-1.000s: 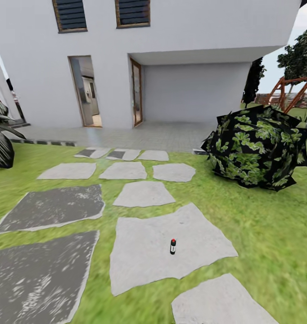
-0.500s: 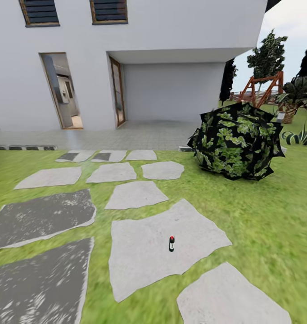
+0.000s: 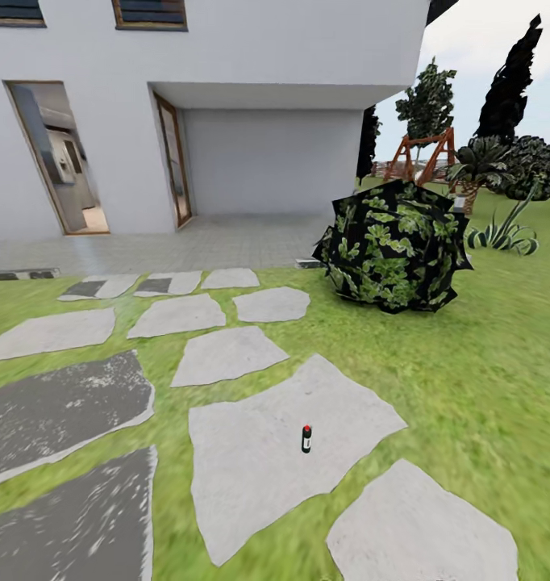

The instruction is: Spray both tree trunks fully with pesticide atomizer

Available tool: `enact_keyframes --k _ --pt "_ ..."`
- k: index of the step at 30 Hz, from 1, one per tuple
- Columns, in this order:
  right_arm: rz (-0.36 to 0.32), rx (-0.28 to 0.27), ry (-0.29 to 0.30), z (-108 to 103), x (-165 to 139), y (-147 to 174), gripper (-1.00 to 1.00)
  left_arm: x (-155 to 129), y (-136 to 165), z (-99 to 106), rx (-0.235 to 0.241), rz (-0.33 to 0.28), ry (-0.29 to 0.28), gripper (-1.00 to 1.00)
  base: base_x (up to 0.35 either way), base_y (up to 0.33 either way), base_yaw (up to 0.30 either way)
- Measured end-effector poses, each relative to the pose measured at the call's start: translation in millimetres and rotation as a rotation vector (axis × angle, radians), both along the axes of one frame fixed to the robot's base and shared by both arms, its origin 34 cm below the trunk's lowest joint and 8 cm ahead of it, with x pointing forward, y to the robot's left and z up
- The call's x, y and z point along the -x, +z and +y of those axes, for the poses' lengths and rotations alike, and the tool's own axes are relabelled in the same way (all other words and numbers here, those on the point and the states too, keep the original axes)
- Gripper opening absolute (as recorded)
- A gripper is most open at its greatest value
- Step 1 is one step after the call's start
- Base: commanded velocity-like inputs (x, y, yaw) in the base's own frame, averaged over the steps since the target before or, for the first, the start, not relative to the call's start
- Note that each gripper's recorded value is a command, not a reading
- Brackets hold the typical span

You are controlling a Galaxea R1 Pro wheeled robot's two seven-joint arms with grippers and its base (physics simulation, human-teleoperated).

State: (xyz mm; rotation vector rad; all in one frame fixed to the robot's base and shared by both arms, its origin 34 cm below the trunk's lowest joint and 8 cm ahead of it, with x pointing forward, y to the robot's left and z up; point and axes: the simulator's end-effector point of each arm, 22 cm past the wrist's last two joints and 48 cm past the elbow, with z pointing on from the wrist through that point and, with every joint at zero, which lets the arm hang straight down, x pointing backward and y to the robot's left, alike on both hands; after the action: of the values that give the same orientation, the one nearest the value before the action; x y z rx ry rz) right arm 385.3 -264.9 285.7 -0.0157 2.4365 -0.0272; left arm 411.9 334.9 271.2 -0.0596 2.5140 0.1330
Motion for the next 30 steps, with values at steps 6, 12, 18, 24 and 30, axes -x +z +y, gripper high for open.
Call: enact_keyframes --k 6,12,18,24,30 --pt "0.000 0.000 0.000 0.0 0.0 0.0 1.00 0.2 -0.1 0.1 0.000 0.000 0.000 1.00 0.089 0.316 -0.265" --pt "0.000 0.000 0.000 0.1 0.0 -0.1 1.00 0.3 -0.1 0.3 0.000 0.001 0.000 1.00 0.012 0.316 -0.265" --pt "0.000 0.000 0.000 0.0 0.0 0.0 1.00 0.2 -0.1 0.1 0.000 0.000 0.000 1.00 0.001 0.316 -0.265" --pt "0.000 0.000 0.000 0.0 0.0 0.0 1.00 0.2 -0.1 0.0 0.000 0.000 0.000 1.00 0.000 0.316 -0.265" --pt "0.000 0.000 0.000 0.0 0.0 0.0 1.00 0.2 -0.1 0.0 0.000 0.000 0.000 1.00 0.000 0.316 -0.265"
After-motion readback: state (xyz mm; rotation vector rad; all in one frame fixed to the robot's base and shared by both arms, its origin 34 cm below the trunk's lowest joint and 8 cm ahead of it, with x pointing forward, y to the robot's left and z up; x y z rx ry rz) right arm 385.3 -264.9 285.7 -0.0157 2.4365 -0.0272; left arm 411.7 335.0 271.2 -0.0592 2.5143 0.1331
